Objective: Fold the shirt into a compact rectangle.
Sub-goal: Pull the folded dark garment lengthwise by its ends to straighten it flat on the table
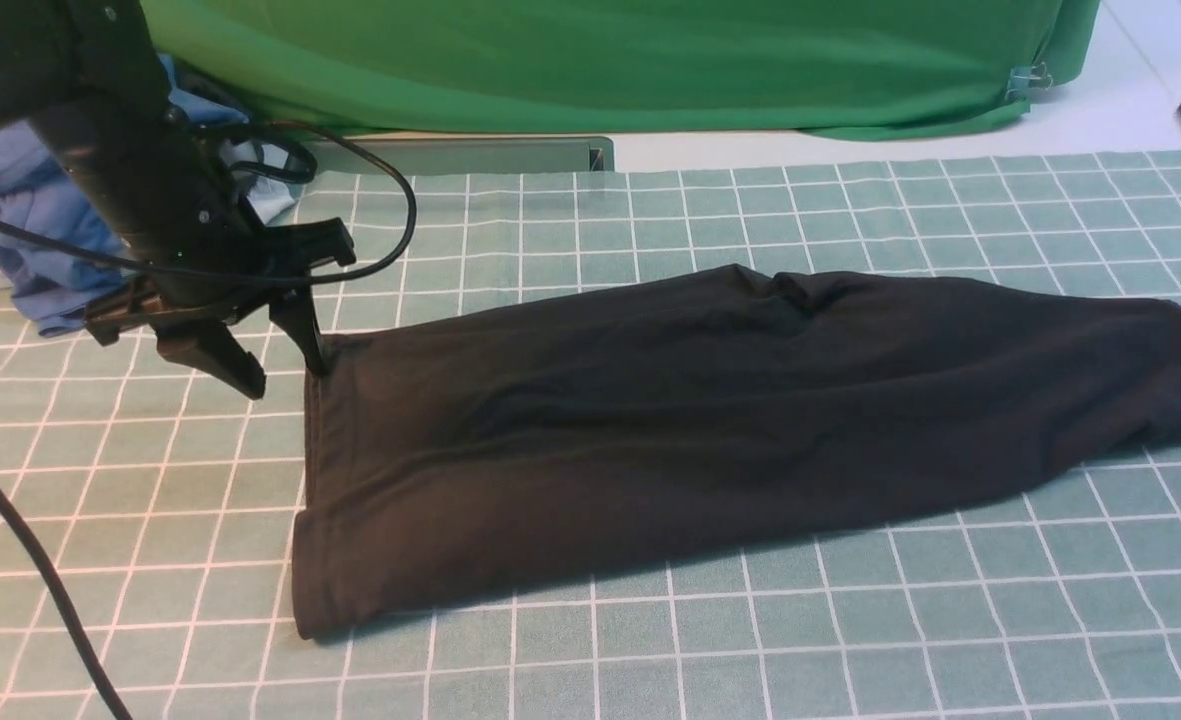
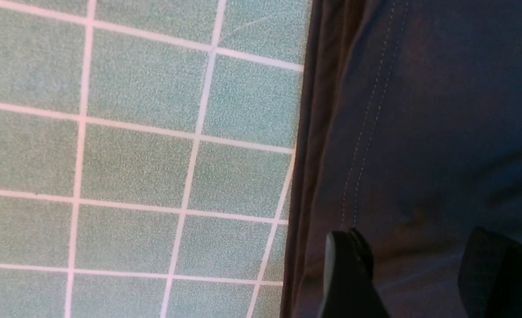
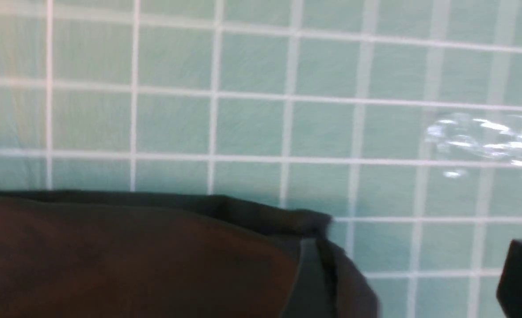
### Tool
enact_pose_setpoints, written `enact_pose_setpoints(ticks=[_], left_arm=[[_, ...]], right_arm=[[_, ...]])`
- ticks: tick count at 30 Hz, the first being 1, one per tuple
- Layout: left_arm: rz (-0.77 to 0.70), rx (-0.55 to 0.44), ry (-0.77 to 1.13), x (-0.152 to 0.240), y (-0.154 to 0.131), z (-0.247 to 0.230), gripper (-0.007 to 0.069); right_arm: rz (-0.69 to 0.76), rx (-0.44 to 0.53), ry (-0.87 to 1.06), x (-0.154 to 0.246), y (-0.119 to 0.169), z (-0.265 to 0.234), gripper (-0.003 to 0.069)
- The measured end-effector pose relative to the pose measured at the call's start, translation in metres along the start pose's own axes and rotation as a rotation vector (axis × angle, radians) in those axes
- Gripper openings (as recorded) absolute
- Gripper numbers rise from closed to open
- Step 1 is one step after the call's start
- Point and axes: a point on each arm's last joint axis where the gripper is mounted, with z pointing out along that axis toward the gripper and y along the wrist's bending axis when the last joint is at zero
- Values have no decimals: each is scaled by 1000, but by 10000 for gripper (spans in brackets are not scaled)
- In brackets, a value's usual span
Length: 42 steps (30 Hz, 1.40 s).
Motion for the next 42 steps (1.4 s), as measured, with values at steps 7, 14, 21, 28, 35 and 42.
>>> enact_pose_setpoints(ticks=[7, 14, 21, 28, 35, 42], left_arm=[[0, 1, 0, 0, 0, 0, 325], [-2, 5, 0, 0, 0, 0, 325], [-5, 9, -7, -1, -1, 0, 325], [-6, 16, -40, -4, -1, 0, 325], [-6, 16, -44, -4, -2, 0, 325], [-4, 12, -18, -2, -1, 0, 325]], right_arm=[[231, -77, 156, 54, -29, 6, 594], [259, -160, 254, 78, -35, 67, 594], [273, -209, 274, 79, -30, 111, 594], [227, -221, 328, 82, -13, 136, 579], [151, -199, 302, 77, -1, 138, 286], [127, -143, 348, 78, -7, 131, 57]])
